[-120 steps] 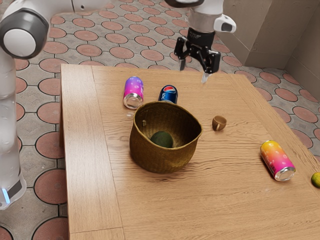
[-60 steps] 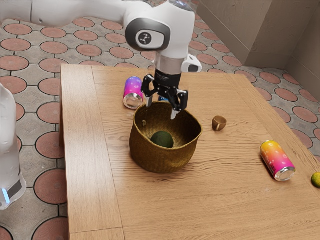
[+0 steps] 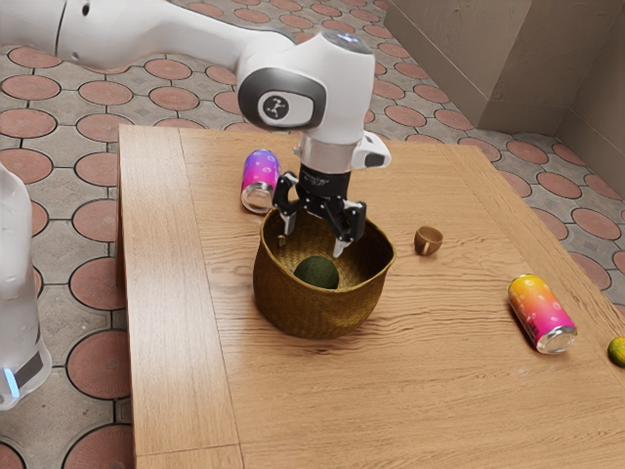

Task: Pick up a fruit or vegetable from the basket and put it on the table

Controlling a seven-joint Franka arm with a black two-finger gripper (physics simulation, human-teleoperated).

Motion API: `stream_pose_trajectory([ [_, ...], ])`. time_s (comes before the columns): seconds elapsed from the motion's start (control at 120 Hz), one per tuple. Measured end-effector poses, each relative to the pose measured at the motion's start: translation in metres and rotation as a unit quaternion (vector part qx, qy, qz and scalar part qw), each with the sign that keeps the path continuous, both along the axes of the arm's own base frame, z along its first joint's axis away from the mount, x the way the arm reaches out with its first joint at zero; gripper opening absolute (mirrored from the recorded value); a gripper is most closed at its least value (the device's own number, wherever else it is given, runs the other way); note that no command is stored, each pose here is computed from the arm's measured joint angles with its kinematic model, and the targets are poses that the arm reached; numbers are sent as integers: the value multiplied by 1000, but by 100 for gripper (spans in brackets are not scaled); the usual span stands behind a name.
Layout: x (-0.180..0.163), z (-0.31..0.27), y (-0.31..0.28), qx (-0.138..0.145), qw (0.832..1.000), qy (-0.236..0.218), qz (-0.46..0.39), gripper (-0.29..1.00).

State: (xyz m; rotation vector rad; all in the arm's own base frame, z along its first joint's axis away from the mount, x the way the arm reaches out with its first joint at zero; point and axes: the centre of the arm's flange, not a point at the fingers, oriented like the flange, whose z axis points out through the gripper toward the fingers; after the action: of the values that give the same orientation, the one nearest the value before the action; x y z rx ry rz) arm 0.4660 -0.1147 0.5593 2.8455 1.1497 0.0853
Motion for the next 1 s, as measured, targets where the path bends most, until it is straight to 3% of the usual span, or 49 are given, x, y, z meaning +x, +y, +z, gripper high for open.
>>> stream_pose_trajectory([
  [1.0, 29, -66, 20, -8, 999, 26, 37, 70],
])
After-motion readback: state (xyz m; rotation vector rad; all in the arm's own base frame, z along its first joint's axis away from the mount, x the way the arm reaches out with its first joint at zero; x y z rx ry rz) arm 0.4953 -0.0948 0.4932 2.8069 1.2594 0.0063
